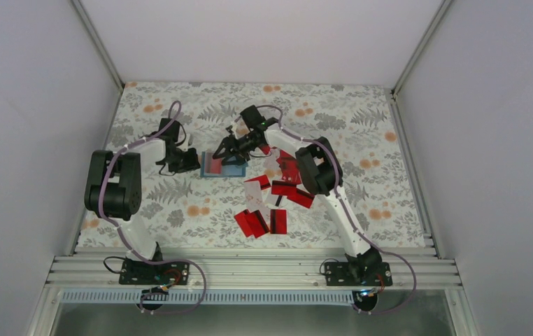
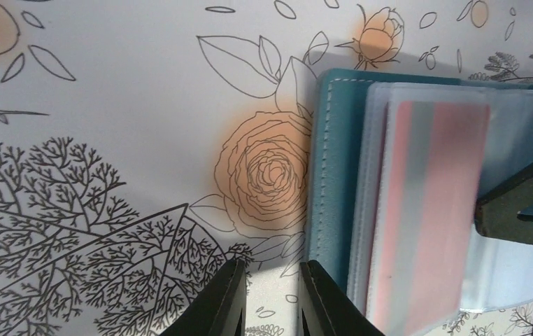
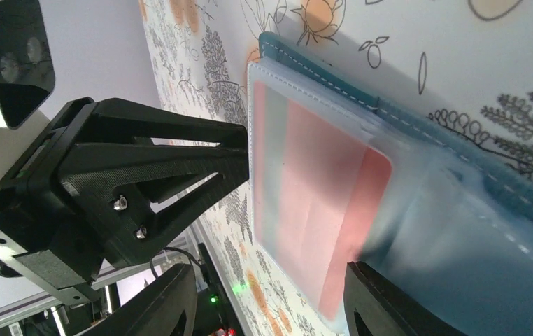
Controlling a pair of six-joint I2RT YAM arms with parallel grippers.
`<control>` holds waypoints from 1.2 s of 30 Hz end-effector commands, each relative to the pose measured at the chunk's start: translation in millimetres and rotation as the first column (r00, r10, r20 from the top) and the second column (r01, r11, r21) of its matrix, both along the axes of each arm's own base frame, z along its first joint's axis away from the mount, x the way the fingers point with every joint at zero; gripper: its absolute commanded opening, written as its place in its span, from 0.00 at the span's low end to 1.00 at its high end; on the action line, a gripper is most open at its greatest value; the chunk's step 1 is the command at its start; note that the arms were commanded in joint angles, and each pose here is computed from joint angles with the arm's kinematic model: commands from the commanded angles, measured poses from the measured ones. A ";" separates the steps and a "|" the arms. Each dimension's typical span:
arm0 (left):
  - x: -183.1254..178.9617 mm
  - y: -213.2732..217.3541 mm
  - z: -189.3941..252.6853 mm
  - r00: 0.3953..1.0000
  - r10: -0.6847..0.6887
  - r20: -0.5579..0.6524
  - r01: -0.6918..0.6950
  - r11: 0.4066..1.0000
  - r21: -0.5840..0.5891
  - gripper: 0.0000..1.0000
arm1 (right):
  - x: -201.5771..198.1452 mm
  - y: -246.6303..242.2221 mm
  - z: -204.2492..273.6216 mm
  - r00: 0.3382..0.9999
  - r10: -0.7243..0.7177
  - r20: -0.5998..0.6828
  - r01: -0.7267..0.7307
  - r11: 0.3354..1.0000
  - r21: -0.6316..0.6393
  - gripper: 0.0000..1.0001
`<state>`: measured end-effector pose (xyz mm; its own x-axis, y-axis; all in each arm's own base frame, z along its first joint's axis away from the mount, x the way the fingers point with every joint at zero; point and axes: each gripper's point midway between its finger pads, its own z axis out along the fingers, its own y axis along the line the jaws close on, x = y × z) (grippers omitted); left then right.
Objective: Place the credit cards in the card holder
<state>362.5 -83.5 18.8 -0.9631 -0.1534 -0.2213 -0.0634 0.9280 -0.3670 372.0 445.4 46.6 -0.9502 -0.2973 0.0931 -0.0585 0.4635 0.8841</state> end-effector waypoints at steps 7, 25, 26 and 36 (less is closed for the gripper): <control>-2.6 8.9 8.5 1.000 0.024 0.006 -0.024 0.999 0.043 0.23 | 14.4 -4.1 52.3 0.987 0.016 0.159 -0.027 0.997 0.069 0.54; -32.9 -60.4 116.5 0.985 -0.109 0.135 0.094 0.989 0.117 0.45 | -3.8 -169.8 55.2 0.899 -0.133 0.418 0.273 0.916 -0.295 0.56; -32.1 -74.1 126.4 0.977 -0.142 0.156 0.124 0.985 0.116 0.48 | -4.5 -179.8 55.7 0.892 -0.153 0.426 0.302 0.901 -0.311 0.56; 0.3 -199.2 144.5 0.875 -0.389 0.288 0.408 0.913 -0.007 0.57 | -7.6 -269.2 45.8 0.832 -0.382 0.403 0.526 0.774 -0.352 0.61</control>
<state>353.0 -246.1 181.2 -0.8629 0.1345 -0.4871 0.3291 0.8810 -0.3398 346.9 208.0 87.0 -0.9860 0.0574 -0.1565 -0.0434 0.8182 0.5733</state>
